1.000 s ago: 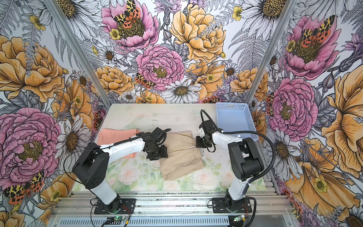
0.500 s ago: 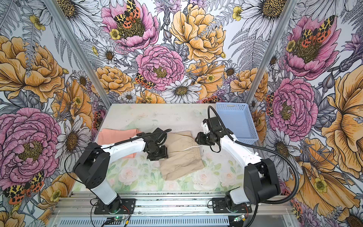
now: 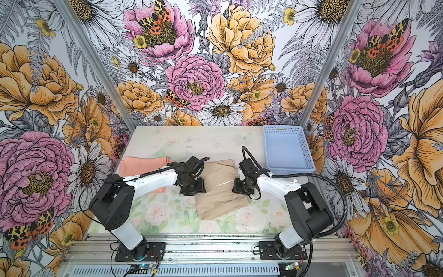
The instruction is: Fold and stack the mixed laundry pile
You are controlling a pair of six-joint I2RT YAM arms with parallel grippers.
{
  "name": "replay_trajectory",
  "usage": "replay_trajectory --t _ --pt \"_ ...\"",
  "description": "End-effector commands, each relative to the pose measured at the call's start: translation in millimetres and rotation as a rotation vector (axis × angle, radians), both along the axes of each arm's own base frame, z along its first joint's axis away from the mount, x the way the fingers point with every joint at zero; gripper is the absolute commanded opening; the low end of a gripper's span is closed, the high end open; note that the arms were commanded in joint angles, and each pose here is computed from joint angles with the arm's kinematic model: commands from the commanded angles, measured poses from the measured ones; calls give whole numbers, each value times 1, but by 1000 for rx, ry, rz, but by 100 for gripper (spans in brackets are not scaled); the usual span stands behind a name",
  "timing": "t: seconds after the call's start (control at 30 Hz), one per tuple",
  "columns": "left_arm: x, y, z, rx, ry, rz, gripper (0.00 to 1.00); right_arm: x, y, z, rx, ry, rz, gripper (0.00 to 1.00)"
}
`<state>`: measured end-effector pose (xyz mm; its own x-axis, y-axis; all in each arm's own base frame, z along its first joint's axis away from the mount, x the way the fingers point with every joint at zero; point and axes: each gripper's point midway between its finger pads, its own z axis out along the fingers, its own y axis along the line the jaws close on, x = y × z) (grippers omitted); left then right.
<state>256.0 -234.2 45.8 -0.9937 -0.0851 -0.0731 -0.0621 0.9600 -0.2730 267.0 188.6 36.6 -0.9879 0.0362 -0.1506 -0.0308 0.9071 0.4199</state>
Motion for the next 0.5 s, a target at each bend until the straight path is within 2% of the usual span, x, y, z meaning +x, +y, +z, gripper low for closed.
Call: replay_trajectory --t 0.0,0.13,0.3,0.47 --pt "-3 -4 -2 -23 3 -23 63 28 -13 -7 -100 -65 -1 37" --pt "-2 -6 4 -44 1 -13 64 43 -19 -11 -147 -69 41 37" --pt "11 -1 35 -111 -59 30 67 61 -26 -7 -199 -81 136 37" --pt "32 18 63 -157 -126 80 68 99 -34 2 -250 -105 235 37"
